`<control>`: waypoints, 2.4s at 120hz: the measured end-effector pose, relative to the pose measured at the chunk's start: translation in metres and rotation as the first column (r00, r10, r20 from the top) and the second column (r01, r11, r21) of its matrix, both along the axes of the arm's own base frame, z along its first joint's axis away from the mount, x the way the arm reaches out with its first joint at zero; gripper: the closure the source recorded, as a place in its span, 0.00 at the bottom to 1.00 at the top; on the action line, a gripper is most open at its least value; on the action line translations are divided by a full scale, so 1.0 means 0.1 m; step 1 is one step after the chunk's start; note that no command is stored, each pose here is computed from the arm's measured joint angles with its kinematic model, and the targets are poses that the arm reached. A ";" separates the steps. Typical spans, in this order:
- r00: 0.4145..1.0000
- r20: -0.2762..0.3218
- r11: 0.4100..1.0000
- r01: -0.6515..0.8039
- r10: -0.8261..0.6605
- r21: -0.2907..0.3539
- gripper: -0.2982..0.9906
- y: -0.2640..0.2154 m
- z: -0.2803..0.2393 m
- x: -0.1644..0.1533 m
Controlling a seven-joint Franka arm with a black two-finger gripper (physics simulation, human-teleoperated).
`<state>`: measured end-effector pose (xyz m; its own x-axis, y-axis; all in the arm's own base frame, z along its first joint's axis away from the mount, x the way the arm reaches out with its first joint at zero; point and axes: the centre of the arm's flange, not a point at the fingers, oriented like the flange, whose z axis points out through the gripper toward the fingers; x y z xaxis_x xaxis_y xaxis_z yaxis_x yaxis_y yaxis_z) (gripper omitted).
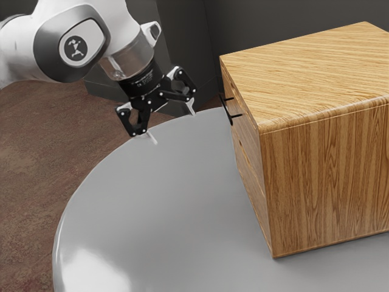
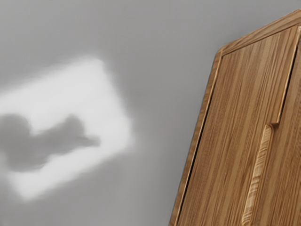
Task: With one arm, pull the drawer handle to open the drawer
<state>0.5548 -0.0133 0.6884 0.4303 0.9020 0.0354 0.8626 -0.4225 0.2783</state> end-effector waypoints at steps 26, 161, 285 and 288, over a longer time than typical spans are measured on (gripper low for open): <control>1.000 0.003 1.000 0.005 -0.005 0.013 0.23 -0.09 -0.05 0.19; 0.996 0.027 0.995 0.082 -0.084 0.052 0.23 0.05 -0.02 0.37; 0.980 0.145 0.991 0.133 -0.134 0.017 0.23 -0.17 -0.01 0.56; 0.980 0.146 0.991 0.135 -0.136 0.017 0.23 -0.18 -0.01 0.56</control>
